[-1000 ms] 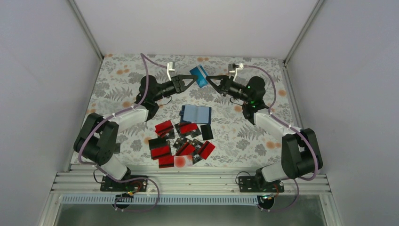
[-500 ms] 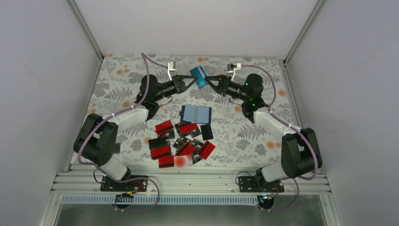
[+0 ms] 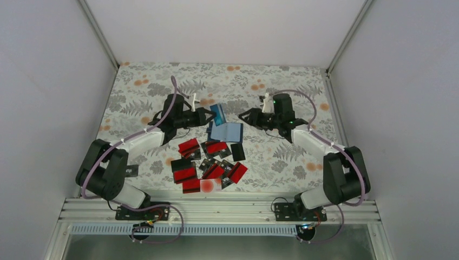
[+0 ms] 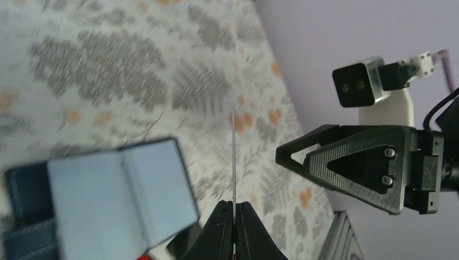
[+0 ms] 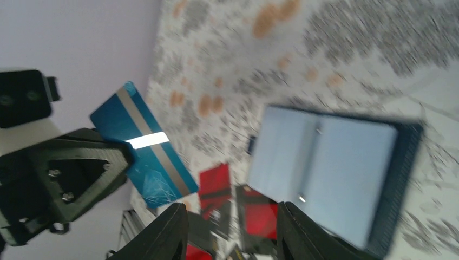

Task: Put the credit cards into the card holder

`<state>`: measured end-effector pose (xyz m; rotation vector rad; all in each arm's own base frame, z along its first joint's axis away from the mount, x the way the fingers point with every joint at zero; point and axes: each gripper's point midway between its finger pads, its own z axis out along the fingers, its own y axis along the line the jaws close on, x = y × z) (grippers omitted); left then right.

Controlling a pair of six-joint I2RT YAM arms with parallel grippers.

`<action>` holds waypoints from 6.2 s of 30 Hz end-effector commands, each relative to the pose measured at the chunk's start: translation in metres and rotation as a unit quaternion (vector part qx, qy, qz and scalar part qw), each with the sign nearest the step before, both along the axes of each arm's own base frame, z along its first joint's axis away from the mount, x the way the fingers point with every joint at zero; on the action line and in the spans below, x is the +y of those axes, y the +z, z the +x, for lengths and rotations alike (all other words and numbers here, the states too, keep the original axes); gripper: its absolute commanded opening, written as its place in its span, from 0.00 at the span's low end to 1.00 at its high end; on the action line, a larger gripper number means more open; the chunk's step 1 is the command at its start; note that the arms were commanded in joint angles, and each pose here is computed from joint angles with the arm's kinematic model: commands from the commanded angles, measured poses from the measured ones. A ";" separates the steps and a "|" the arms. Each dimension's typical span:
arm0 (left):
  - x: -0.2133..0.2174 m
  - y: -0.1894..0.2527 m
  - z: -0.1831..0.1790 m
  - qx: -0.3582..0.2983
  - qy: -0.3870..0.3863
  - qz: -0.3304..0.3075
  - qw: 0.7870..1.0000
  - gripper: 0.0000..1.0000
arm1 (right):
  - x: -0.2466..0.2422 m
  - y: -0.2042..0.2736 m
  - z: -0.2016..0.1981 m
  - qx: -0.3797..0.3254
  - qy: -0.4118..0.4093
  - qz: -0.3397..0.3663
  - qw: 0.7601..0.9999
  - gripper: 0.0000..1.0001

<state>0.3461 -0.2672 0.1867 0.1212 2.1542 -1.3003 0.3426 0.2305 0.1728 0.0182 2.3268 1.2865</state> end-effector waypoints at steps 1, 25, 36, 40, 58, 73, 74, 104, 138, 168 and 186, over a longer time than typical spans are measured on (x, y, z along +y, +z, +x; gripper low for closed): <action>0.008 -0.044 -0.012 0.034 -0.010 0.052 0.998 0.02 | -0.010 -0.054 -0.016 0.045 0.010 -0.050 0.998 0.42; -0.012 -0.105 0.008 0.094 -0.029 0.047 0.994 0.02 | -0.013 -0.142 -0.015 0.117 0.019 -0.094 0.988 0.26; -0.017 -0.116 0.014 0.104 -0.034 0.049 0.993 0.02 | -0.014 -0.158 -0.018 0.132 0.023 -0.100 0.986 0.22; -0.020 -0.120 0.014 0.108 -0.038 0.051 0.992 0.02 | -0.014 -0.160 -0.019 0.135 0.024 -0.100 0.985 0.21; -0.023 -0.129 0.010 0.120 -0.046 0.059 0.990 0.02 | -0.014 -0.161 -0.020 0.139 0.027 -0.100 0.985 0.19; -0.023 -0.152 0.004 0.206 -0.071 0.112 0.969 0.02 | -0.012 -0.160 -0.019 0.137 0.030 -0.097 0.985 0.19; -0.023 -0.154 0.004 0.210 -0.073 0.117 0.968 0.02 | -0.012 -0.160 -0.019 0.138 0.030 -0.097 0.985 0.19; -0.035 -0.168 -0.004 0.250 -0.143 0.142 0.947 0.02 | -0.007 -0.152 -0.013 0.125 0.048 -0.090 0.987 0.17; -0.049 -0.179 0.004 0.243 -0.167 0.177 0.939 0.02 | -0.024 -0.124 0.010 0.075 0.028 -0.126 0.989 0.16; -0.051 -0.184 0.026 0.232 -0.190 0.200 0.933 0.02 | -0.032 -0.197 0.017 0.153 0.022 -0.182 0.971 0.08; -0.064 -0.191 0.021 0.250 -0.185 0.185 0.932 0.02 | -0.025 -0.164 0.023 0.121 0.023 -0.155 0.980 0.08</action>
